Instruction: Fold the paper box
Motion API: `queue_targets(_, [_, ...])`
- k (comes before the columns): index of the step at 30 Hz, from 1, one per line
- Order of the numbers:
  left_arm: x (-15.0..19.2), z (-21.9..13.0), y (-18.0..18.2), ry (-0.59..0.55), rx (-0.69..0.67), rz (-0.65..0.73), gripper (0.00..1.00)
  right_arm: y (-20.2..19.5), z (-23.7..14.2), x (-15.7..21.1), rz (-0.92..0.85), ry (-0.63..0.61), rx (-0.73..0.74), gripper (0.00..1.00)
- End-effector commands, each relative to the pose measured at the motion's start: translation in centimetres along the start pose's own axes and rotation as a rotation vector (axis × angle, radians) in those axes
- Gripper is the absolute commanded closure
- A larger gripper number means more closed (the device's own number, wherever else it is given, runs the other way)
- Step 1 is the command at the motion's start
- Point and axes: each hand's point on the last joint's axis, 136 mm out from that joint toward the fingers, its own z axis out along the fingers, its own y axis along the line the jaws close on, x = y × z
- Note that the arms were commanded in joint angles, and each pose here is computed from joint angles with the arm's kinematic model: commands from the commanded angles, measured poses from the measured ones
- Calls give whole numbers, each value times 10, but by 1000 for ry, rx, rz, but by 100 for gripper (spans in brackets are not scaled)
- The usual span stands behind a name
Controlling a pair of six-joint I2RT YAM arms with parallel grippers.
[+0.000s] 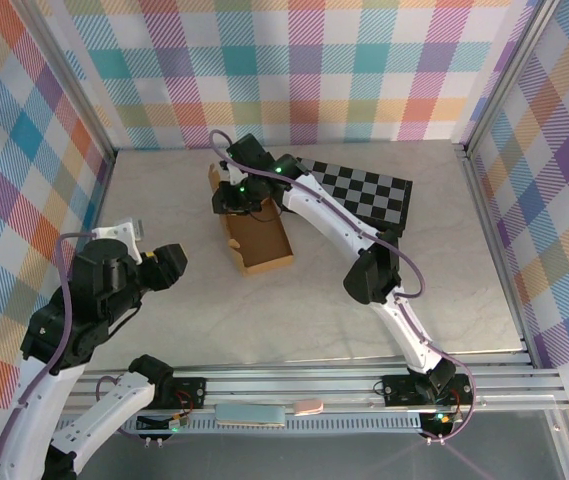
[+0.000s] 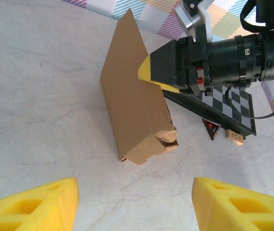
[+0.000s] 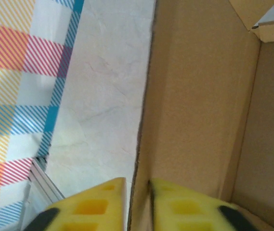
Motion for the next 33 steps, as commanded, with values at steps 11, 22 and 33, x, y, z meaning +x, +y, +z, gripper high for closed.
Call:
queue_targets(11, [0, -13, 3, 4, -12, 33, 37, 25, -71, -41, 173, -315, 107, 100])
queue_targets(22, [2, -9, -1, -8, 22, 4, 37, -11, -197, -30, 634, -763, 409, 100])
queue_targets(33, [12, -5, -7, 40, 60, -6, 37, -66, -253, 5, 1014, -911, 563, 100])
